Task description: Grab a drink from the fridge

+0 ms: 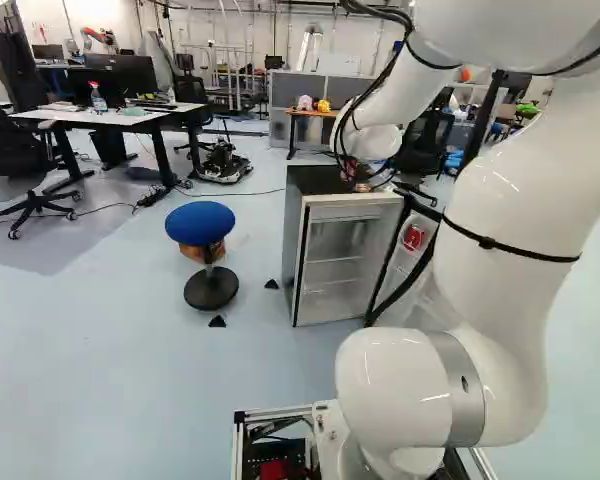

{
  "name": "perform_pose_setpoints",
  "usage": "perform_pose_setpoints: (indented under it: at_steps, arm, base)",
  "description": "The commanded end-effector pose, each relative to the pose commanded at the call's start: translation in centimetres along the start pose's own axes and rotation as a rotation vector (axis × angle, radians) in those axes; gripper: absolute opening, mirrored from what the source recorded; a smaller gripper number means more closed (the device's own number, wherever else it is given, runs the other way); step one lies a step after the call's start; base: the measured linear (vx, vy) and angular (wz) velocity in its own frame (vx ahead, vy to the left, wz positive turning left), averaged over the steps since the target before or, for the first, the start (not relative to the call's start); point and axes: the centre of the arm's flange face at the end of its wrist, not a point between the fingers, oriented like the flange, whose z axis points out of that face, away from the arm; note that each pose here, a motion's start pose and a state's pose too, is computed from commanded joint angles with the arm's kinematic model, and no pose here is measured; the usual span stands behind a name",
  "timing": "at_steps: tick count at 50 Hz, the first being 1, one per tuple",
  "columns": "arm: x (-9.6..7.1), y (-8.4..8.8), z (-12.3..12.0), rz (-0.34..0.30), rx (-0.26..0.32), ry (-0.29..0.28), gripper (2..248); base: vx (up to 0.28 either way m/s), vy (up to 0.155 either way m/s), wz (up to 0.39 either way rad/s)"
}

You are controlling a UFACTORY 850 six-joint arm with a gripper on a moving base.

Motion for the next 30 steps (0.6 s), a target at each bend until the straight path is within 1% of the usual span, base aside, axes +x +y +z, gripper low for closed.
perform_pose_setpoints:
  at_steps: [30]
  arm:
    - [1.7, -1.1, 5.0, -0.003, 0.012, 0.013, 92]
  base:
    - [0.000, 0.000, 0.000]
